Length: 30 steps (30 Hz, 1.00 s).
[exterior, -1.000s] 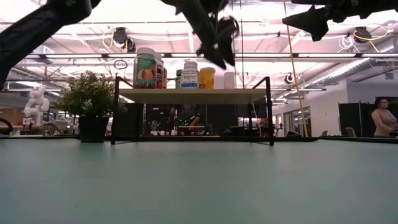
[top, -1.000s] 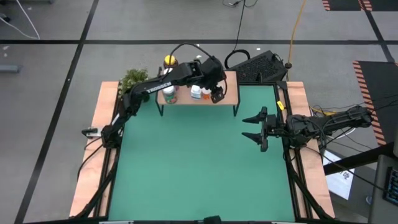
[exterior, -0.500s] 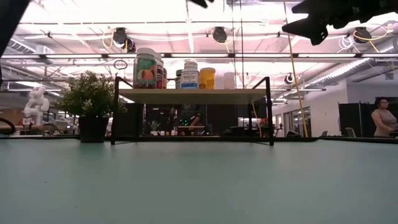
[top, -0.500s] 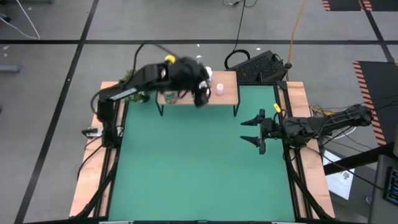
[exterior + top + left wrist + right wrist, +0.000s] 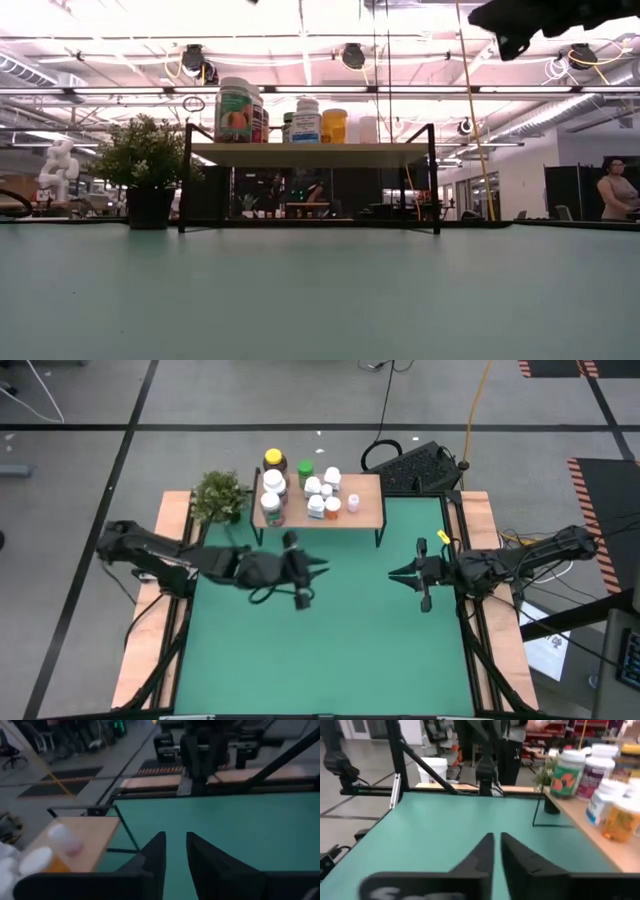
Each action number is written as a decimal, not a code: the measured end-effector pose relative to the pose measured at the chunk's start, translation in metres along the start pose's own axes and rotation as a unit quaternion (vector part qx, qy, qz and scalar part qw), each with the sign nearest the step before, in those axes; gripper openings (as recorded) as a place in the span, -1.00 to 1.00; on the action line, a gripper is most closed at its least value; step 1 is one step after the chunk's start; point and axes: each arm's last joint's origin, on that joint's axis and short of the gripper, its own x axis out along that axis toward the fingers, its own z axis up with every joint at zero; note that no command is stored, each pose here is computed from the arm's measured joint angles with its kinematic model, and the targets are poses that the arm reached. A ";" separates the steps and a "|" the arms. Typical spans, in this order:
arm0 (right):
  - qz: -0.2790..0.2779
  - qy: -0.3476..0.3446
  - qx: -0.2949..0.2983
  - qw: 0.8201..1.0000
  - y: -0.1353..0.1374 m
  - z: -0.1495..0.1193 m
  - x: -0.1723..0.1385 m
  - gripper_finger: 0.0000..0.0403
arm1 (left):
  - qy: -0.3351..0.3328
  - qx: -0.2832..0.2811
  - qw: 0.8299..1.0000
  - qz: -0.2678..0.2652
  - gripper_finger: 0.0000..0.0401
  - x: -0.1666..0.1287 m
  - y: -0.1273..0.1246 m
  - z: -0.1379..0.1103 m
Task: Pick and place medicine bottles onto shelf by color
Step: Return to Home Position
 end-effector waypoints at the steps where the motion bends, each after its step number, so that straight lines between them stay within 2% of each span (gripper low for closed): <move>1: 0.003 -0.006 -0.006 1.000 0.000 0.001 -0.002 -0.91 | -0.016 -0.008 1.000 -0.002 -0.63 -0.004 -0.002 -0.011; 3: 0.007 -0.006 -0.022 1.000 0.001 0.002 -0.005 -0.96 | -0.036 -0.032 0.999 -0.006 -0.67 -0.014 -0.002 -0.033; 8: 0.023 -0.025 -0.049 0.998 0.000 0.005 -0.013 -0.93 | -0.071 -0.079 0.994 -0.014 -0.77 -0.046 0.005 -0.079; 14: 0.061 -0.051 -0.064 0.995 -0.001 0.008 -0.025 -0.99 | -0.112 -0.107 0.988 -0.015 -0.89 -0.082 0.017 -0.128; 20: 0.059 -0.054 -0.061 0.995 -0.004 -0.008 -0.030 -1.00 | -0.143 -0.107 0.984 -0.013 -0.98 -0.105 0.028 -0.160; 25: 0.134 -0.102 -0.087 0.982 0.001 -0.027 -0.028 -1.00 | -0.155 -0.114 0.981 -0.012 -0.91 -0.116 0.034 -0.180; 30: 0.101 -0.150 -0.089 0.979 -0.001 -0.048 -0.023 -1.00 | -0.150 -0.114 0.982 -0.006 -0.94 -0.120 0.036 -0.204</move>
